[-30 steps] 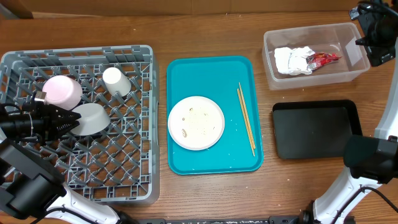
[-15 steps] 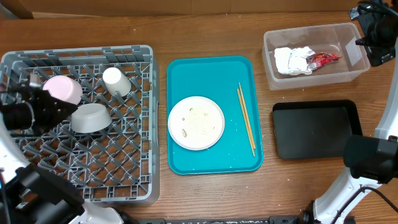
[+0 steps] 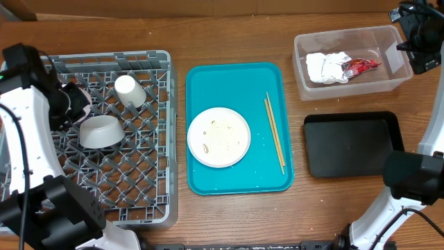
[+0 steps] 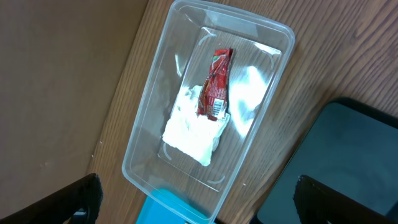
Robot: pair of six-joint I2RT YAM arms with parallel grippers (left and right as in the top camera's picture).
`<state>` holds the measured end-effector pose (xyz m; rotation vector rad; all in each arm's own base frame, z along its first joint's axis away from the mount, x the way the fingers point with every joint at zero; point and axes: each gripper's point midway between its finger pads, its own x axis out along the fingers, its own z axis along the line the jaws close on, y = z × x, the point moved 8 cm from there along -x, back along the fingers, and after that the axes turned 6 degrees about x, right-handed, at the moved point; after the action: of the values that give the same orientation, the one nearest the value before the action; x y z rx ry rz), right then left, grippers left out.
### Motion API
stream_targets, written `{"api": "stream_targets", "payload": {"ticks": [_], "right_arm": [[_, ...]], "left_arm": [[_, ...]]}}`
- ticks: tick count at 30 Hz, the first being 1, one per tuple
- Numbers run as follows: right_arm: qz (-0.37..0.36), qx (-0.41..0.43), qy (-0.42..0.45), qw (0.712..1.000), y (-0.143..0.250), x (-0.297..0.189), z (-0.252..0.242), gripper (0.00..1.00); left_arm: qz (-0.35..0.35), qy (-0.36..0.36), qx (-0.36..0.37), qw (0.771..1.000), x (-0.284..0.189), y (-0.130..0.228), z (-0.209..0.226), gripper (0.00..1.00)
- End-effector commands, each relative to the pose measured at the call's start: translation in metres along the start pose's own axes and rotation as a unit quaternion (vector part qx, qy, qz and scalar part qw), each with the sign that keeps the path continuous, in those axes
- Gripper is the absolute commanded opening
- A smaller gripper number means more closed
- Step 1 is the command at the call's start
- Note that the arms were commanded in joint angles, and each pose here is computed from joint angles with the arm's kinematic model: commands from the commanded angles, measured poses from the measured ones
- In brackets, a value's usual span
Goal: Sort waste into correct bins and load items into the dishwasher
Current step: 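Raise the left gripper and move it over the teal tray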
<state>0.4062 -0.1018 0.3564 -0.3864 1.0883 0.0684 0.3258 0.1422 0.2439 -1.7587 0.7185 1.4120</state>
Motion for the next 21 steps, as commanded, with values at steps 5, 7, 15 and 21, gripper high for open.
{"api": "stream_targets", "payload": {"ticks": [5, 7, 15, 21], "right_arm": [[-0.006, 0.000, 0.001, 1.000, -0.002, -0.001, 0.000, 1.00], [-0.006, 0.000, 0.001, 1.000, -0.002, -0.001, 0.000, 1.00], [-0.006, 0.000, 0.001, 1.000, -0.002, -0.001, 0.000, 1.00], [-0.006, 0.000, 0.001, 1.000, -0.002, -0.001, 0.000, 1.00]], "left_arm": [[0.016, -0.066, -0.011, 0.998, 0.028, -0.005, -0.002, 0.04], [0.041, -0.071, -0.015, 0.997, 0.038, -0.002, -0.001, 0.04], [0.120, -0.088, -0.014, 0.989, 0.046, 0.016, 0.004, 0.04], [0.157, -0.092, -0.016, 0.983, 0.030, 0.026, 0.005, 0.04]]}}
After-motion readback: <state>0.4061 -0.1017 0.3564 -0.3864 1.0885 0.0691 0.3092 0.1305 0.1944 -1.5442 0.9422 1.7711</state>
